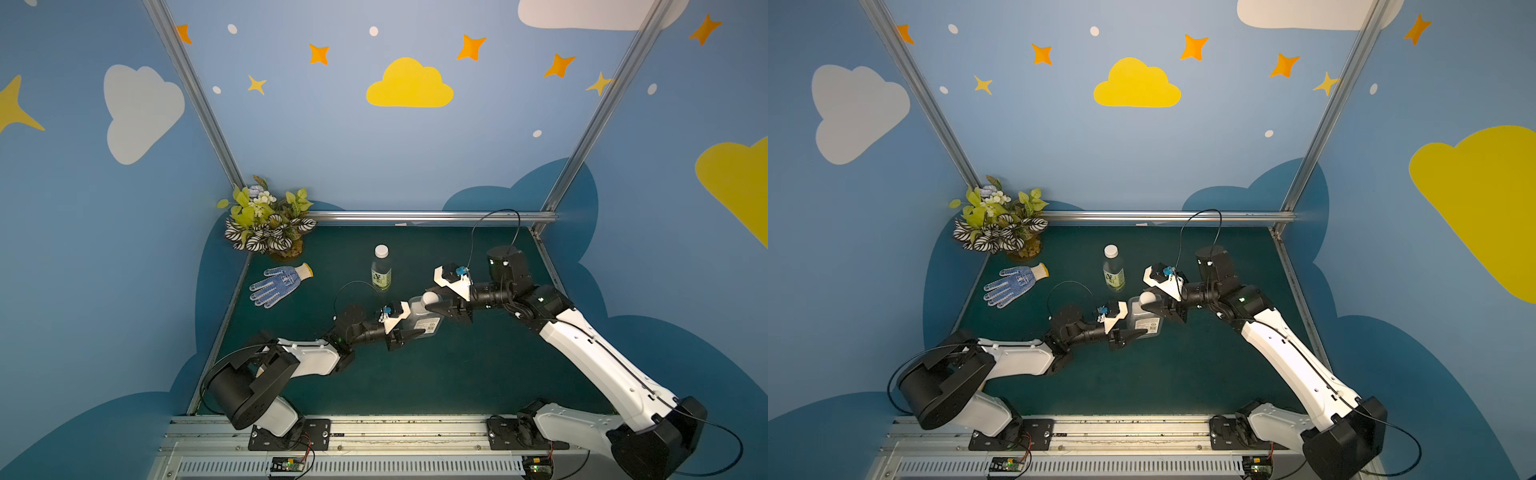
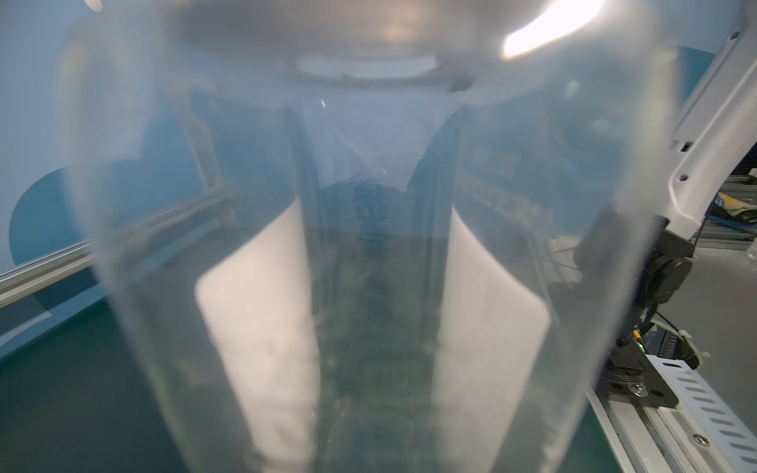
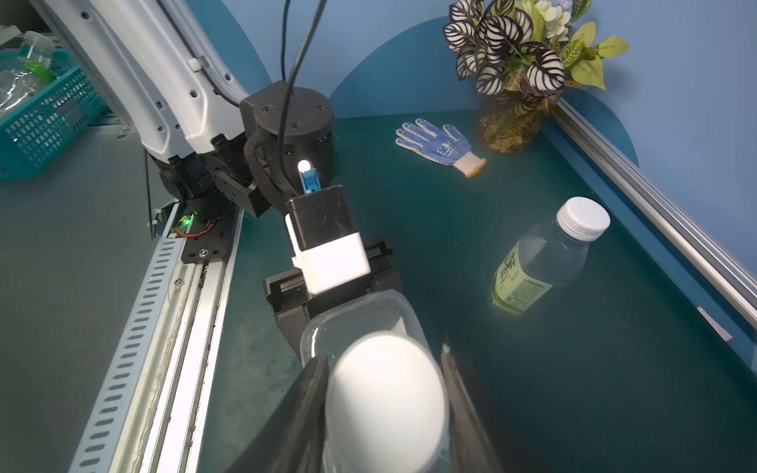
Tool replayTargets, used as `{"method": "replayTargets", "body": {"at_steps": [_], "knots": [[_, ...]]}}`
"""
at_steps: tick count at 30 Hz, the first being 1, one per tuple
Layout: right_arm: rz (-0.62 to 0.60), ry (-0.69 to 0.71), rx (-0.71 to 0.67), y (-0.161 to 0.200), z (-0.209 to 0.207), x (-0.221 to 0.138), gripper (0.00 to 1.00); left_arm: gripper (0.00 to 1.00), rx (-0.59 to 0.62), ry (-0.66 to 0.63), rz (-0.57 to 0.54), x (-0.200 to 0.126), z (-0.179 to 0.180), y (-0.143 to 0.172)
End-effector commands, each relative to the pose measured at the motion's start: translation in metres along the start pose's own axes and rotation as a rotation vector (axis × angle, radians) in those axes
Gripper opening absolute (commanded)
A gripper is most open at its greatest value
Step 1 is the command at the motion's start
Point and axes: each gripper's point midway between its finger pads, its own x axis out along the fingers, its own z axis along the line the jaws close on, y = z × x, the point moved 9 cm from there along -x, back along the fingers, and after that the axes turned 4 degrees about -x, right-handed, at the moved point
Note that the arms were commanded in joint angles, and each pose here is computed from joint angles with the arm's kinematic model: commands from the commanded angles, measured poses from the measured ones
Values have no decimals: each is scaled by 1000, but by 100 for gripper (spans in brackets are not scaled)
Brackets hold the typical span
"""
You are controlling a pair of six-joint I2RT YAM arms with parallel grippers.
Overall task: Screw on the bottle caps
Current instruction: Screw the bottle cap onto the plastic bottle.
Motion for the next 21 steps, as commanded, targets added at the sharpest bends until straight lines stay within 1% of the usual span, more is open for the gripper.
{"method": "replayTargets", "body": {"at_steps": [1, 2, 3, 4, 5, 7, 8, 9, 10, 12, 13, 16, 18, 21], "knots": [[76, 109, 133, 13, -3, 5, 50, 26, 92, -32, -106, -3, 0, -27], [84, 145, 153, 13, -4, 5, 51, 26, 92, -34, -104, -2, 0, -26], [85, 162, 160, 12, -4, 4, 54, 26, 92, -38, -101, -2, 1, -25], [84, 182, 187, 12, -4, 3, 60, 26, 90, -41, -98, -2, 1, -24], [78, 207, 200, 11, -4, 1, 70, 25, 89, -39, -97, -2, 1, -23], [63, 211, 180, 5, -2, -5, 88, 26, 85, -36, -93, -2, 1, -22], [59, 223, 171, 2, -1, -9, 96, 26, 82, -32, -91, -2, 0, -21], [54, 235, 155, -2, 0, -13, 98, 26, 79, -30, -88, -2, 0, -20], [51, 248, 141, -5, 1, -19, 98, 26, 74, -29, -84, -2, 0, -18], [52, 233, 72, -9, 4, -26, 98, 26, 70, -22, -81, -3, -1, -17], [52, 220, 59, -11, 5, -31, 98, 26, 66, -19, -79, -3, -2, -16], [27, 94, -6, -13, 12, -40, 98, 26, 61, -4, -78, -4, -3, -15], [-25, -33, -76, -15, 23, -48, 98, 26, 56, 17, -74, -4, -5, -14], [-83, -115, -122, -19, 27, -57, 98, 26, 50, 52, -71, -4, -7, -14]]}}
